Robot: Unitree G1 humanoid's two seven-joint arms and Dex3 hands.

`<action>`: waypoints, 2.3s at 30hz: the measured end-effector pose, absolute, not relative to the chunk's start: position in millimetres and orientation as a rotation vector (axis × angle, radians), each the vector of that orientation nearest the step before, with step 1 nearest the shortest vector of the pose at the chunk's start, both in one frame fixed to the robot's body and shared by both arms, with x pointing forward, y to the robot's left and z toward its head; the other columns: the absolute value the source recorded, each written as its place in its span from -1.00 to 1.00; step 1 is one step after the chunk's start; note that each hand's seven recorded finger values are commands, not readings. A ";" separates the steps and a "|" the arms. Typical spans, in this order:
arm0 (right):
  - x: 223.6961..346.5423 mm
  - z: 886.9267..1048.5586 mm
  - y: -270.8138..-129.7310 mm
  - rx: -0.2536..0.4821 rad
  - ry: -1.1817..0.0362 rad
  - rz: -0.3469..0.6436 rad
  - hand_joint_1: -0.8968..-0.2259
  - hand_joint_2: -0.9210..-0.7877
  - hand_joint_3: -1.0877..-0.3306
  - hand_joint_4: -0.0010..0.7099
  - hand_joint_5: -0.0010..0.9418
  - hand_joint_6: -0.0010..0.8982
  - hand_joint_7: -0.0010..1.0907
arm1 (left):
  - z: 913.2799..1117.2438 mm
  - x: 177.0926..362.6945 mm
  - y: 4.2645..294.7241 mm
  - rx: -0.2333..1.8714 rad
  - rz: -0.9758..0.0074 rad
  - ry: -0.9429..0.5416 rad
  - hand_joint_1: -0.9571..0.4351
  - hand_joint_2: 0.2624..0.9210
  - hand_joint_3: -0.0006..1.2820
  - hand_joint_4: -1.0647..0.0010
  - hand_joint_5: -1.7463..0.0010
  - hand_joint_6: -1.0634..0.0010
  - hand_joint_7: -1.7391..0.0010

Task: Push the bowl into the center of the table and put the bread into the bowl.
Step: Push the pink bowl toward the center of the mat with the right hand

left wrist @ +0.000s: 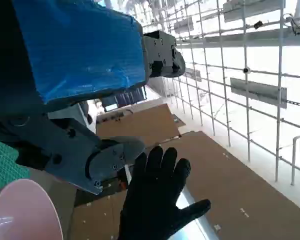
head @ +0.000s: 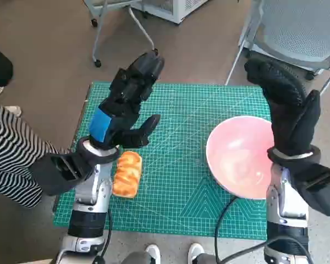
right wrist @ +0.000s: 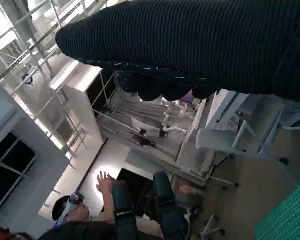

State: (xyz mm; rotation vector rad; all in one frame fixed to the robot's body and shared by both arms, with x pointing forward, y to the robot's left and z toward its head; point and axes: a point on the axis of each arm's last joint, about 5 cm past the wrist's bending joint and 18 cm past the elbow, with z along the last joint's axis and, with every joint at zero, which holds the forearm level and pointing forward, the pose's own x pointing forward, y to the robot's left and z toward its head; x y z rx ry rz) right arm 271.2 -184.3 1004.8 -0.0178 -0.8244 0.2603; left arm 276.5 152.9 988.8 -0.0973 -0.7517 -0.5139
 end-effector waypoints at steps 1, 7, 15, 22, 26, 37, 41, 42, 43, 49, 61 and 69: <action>271.2 1004.8 -184.3 -0.018 -0.824 0.260 -0.41 -1.00 0.23 -0.46 -0.99 -0.89 0.01 | 988.8 276.5 153.0 -0.097 -0.513 -0.752 0.22 0.53 0.18 1.00 0.78 1.00 0.52; 271.1 1004.8 -184.3 -0.018 -0.825 0.260 -0.41 -1.00 0.23 -0.46 -0.99 -0.89 0.01 | 988.9 276.4 153.4 -0.097 -0.511 -0.754 0.22 0.54 0.17 1.00 0.79 1.00 0.52; 270.7 1005.0 -184.2 -0.019 -0.827 0.260 -0.38 -1.00 0.24 -0.46 -0.99 -0.89 0.01 | 989.1 276.2 153.6 -0.094 -0.509 -0.762 0.22 0.55 0.16 1.00 0.79 1.00 0.52; 270.5 1004.7 -184.3 -0.021 -0.826 0.260 -0.38 -1.00 0.23 -0.45 -0.99 -0.90 0.01 | 988.4 276.2 153.8 -0.091 -0.505 -0.768 0.22 0.56 0.14 1.00 0.78 1.00 0.52; 270.4 1004.6 -184.3 -0.022 -0.826 0.260 -0.37 -1.00 0.23 -0.45 -0.99 -0.90 0.01 | 987.7 276.4 154.0 -0.090 -0.504 -0.766 0.22 0.56 0.13 1.00 0.78 1.00 0.52; 270.2 1004.7 -184.2 -0.030 -0.826 0.260 -0.37 -1.00 0.23 -0.45 -0.99 -0.90 0.00 | 986.3 276.9 154.6 -0.090 -0.504 -0.759 0.21 0.58 0.12 1.00 0.78 1.00 0.51; 269.9 1004.6 -184.5 -0.032 -0.827 0.259 -0.36 -1.00 0.21 -0.45 -0.99 -0.91 0.00 | 986.0 277.0 154.7 -0.090 -0.504 -0.757 0.21 0.59 0.11 1.00 0.78 1.00 0.51; 269.3 1004.0 -187.2 -0.035 -0.826 0.250 -0.33 -1.00 0.15 -0.48 -0.99 -0.92 0.00 | 985.9 277.0 154.7 -0.090 -0.503 -0.757 0.21 0.59 0.11 1.00 0.78 1.00 0.51; 269.0 1003.7 -189.2 -0.036 -0.828 0.250 -0.32 -1.00 0.13 -0.49 -0.99 -0.92 0.00 | 985.9 277.2 154.3 -0.091 -0.504 -0.757 0.21 0.59 0.11 1.00 0.78 1.00 0.51; 263.5 997.4 -231.2 -0.065 -0.812 0.150 -0.25 -1.00 -0.01 -0.57 -1.00 -0.96 0.00 | 986.3 277.2 155.6 -0.085 -0.502 -0.758 0.21 0.59 0.11 1.00 0.78 1.00 0.52; 250.2 972.9 -277.0 -0.058 -0.733 -0.172 -0.24 -1.00 -0.12 -0.69 -1.00 -1.00 -0.05 | 986.0 277.4 155.4 -0.088 -0.504 -0.758 0.19 0.60 0.10 1.00 0.79 1.00 0.54; 246.9 945.7 -297.6 -0.055 -0.608 -0.335 -0.19 -1.00 -0.16 -0.75 -0.99 -1.00 -0.14 | 985.5 277.8 156.1 -0.090 -0.504 -0.756 0.18 0.61 0.08 1.00 0.79 1.00 0.54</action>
